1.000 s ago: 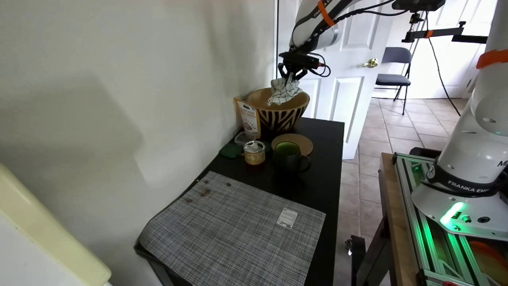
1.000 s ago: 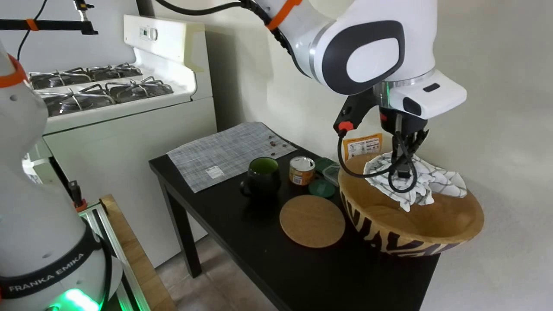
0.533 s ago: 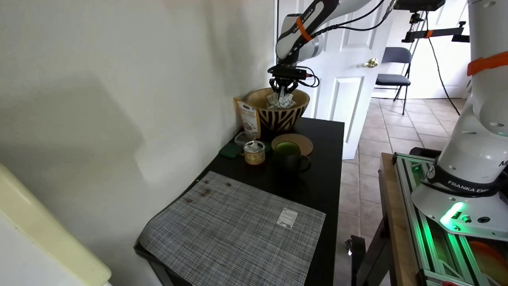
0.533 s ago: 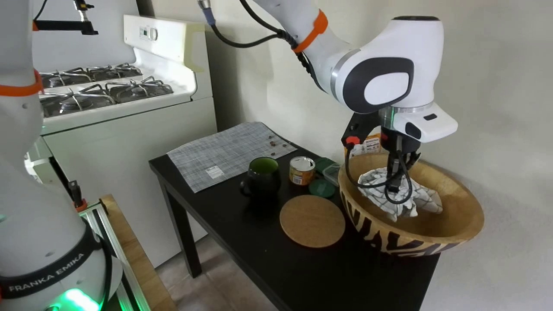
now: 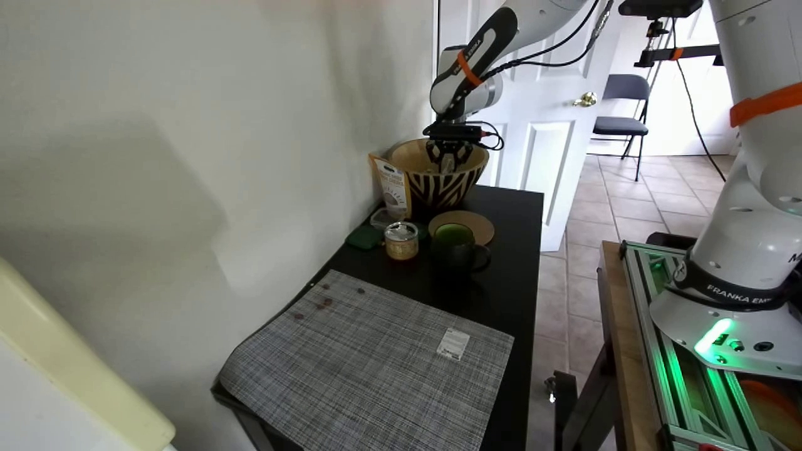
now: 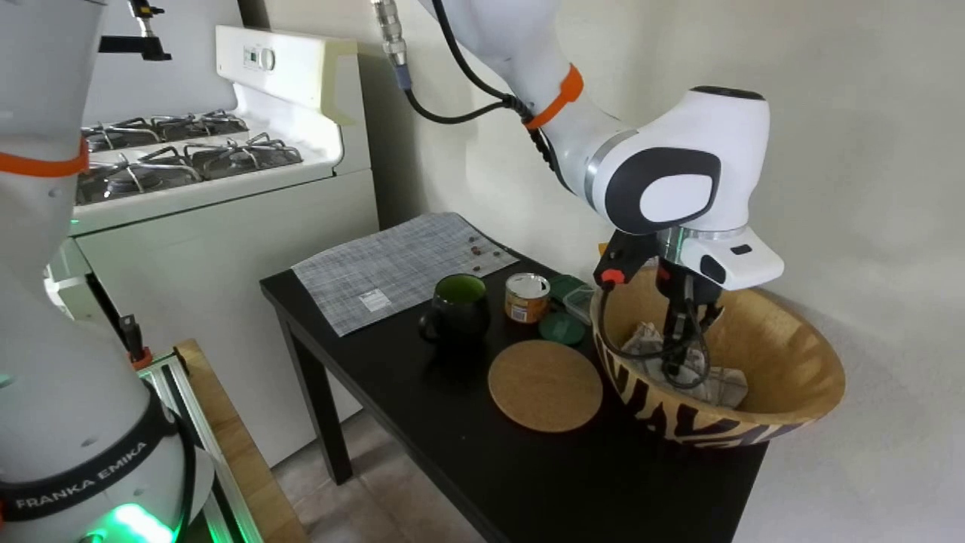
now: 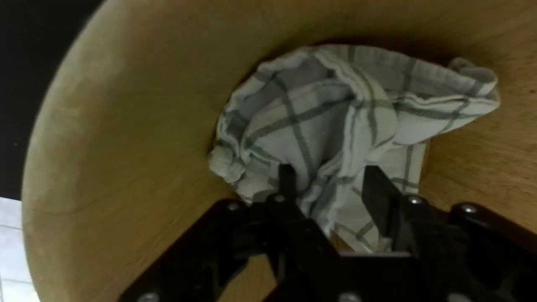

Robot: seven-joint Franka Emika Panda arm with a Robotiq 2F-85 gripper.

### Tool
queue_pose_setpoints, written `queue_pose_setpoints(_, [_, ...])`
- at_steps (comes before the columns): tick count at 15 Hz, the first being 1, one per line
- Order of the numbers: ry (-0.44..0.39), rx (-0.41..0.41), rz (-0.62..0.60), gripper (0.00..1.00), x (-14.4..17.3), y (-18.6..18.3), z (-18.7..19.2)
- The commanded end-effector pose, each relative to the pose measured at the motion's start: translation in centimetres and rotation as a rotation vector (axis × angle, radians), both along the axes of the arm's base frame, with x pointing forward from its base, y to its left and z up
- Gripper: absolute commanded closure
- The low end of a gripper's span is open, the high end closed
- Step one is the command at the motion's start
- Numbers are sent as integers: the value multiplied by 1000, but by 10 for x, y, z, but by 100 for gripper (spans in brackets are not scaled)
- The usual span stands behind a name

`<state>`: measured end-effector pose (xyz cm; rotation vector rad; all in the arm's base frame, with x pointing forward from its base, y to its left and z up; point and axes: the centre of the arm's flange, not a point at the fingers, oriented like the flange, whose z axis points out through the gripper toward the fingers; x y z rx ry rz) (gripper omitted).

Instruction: Put the white towel inside the wooden bowl

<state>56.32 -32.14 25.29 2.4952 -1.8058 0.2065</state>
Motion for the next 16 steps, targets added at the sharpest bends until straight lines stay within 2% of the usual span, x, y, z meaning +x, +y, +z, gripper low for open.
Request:
queue_pose_setpoints(1, [0, -34, -12, 20, -7, -7, 20])
queue_pose_setpoints(3, [-27, -48, -11, 5, -12, -9, 35])
queue_pose_setpoints(4, [-39, -50, -15, 1, -13, -9, 42])
queue_pose_setpoints(9, [-124, -62, -35, 0, -13, -4, 75])
queue_pose_setpoints(13, [-102, -18, -31, 0, 2, 2, 68])
queue_pose_setpoints(14, [-108, -49, -17, 0, 1, -7, 74])
queue_pose_setpoints(16, [-107, -49, -14, 0, 2, -5, 73])
